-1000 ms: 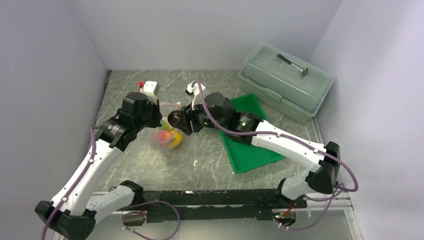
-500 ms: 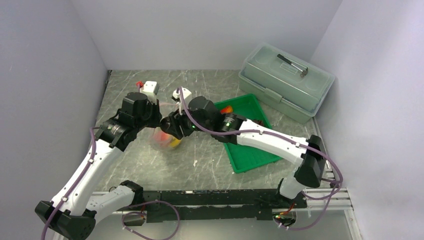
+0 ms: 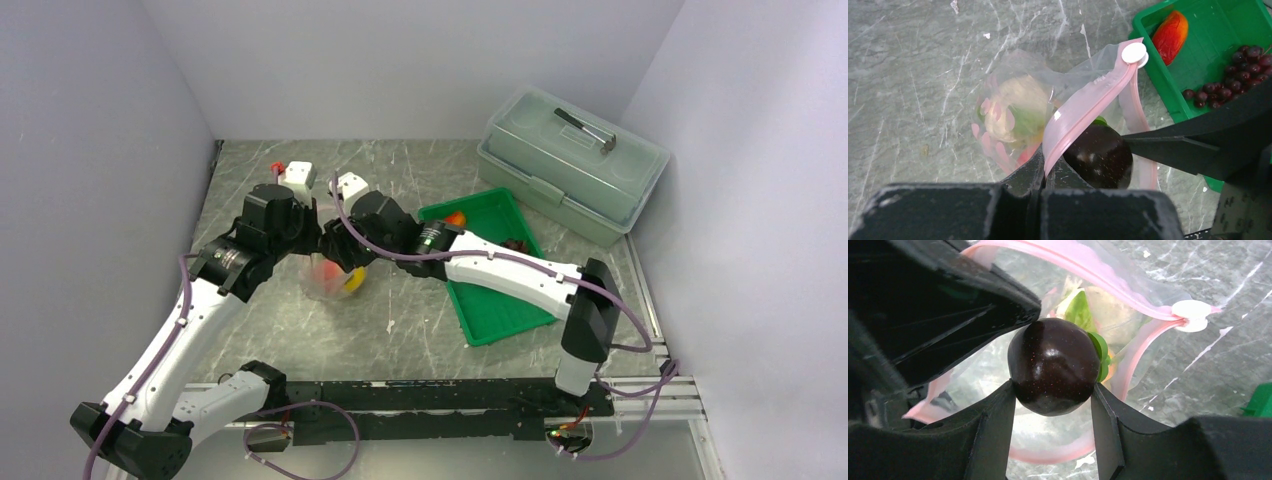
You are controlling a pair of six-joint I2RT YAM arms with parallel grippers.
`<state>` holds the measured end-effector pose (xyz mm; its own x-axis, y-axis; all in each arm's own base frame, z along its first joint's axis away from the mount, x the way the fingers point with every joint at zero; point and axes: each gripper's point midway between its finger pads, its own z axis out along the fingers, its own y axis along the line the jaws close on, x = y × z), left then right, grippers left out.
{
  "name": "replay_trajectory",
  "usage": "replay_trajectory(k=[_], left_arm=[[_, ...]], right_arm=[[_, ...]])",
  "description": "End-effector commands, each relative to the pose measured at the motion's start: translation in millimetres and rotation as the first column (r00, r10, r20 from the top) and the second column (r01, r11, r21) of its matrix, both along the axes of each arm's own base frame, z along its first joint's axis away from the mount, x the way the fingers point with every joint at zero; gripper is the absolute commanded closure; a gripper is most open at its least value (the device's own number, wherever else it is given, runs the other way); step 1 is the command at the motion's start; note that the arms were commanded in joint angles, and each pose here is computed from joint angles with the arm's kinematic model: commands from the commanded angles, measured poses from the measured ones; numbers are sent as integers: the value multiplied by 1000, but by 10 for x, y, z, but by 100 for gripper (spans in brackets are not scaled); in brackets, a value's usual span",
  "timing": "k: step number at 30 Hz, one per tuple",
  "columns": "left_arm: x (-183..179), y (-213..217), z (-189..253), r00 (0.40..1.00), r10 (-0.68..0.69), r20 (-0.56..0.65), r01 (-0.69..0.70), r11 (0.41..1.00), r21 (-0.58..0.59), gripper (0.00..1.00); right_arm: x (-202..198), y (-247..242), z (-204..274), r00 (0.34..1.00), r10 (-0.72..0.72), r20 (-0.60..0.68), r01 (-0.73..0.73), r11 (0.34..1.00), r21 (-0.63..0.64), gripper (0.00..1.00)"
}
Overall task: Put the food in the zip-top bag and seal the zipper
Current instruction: Place the fake fruit in the zipper food storage bag.
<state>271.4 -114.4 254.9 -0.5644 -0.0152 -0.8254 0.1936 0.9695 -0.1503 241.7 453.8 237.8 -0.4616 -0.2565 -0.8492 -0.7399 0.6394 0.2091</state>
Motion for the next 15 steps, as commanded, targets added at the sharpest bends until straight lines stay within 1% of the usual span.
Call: replay_trajectory(k=[1,5,9,15], left_arm=[[17,-37,66,999,-20,28,21,1000,-13,100],[15,-39,65,999,-21,27,21,1000,-14,100],[21,-43,67,999,-22,28,22,1000,-14,100],[22,-43,63,999,-21,27,21,1000,-14,100]], right_arm=[[180,53,255,995,-92,39,90,995,51,48],[259,29,268,989,-138,51,136,989,52,33],[287,3,299,986,-159,58,156,986,54,24],[269,-103,438,981,-177,75,171,982,77,21]])
